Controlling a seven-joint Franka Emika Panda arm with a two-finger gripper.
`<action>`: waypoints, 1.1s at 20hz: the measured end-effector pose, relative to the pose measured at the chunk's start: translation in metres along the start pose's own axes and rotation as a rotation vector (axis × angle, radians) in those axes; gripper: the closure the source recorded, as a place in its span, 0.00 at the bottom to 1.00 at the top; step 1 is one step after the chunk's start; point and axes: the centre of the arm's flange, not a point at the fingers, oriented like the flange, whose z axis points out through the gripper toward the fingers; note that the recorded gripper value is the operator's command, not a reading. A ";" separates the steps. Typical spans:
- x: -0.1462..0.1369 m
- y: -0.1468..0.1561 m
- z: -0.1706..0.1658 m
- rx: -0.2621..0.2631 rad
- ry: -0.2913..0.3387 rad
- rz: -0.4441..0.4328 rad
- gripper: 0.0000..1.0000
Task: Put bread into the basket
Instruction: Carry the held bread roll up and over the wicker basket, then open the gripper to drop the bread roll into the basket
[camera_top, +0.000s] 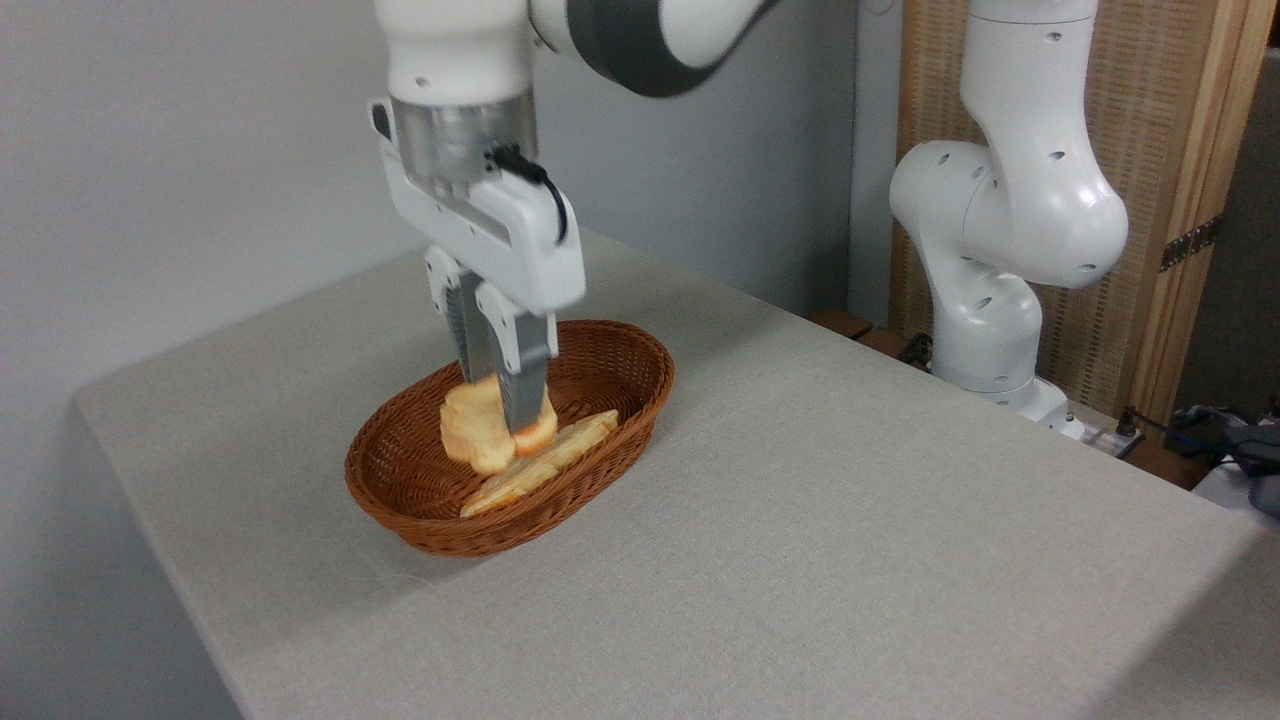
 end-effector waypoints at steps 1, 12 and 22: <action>0.010 0.014 0.000 -0.003 -0.002 -0.009 0.56; 0.050 0.074 0.019 -0.028 -0.037 -0.054 0.00; 0.057 0.086 0.020 -0.029 -0.038 -0.029 0.00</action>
